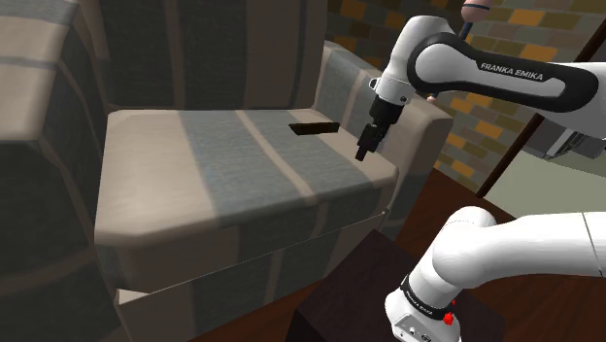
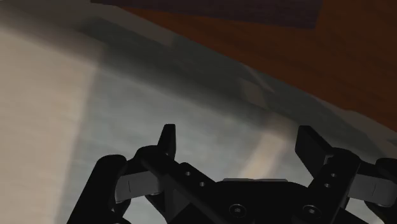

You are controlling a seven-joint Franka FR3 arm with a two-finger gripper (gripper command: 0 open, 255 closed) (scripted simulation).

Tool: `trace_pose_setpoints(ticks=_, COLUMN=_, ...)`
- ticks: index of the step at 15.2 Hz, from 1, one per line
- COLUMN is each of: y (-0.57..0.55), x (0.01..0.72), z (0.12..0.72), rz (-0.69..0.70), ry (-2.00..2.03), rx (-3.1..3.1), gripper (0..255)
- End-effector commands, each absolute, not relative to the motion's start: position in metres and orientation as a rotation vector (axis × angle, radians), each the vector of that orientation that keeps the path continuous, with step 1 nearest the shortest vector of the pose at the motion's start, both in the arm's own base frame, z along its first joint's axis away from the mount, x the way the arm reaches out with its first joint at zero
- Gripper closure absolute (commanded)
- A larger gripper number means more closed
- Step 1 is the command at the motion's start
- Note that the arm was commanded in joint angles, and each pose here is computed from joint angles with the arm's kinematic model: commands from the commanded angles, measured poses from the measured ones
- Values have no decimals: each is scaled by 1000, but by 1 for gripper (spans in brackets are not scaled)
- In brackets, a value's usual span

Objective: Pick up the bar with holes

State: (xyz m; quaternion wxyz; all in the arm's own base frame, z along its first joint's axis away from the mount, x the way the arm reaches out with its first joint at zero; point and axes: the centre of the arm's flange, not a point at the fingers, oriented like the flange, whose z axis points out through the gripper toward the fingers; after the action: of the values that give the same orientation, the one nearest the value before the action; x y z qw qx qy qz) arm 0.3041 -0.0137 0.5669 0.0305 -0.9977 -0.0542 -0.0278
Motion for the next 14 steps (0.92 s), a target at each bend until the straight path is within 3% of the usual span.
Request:
trace_pose_setpoints(ticks=1, y=-14, x=304, z=567, rz=-86, ry=-167, rx=-3075, gripper=0)
trace_pose_setpoints(ticks=14, y=-147, x=410, z=536, rz=-80, ry=-849, rx=-2959, gripper=0)
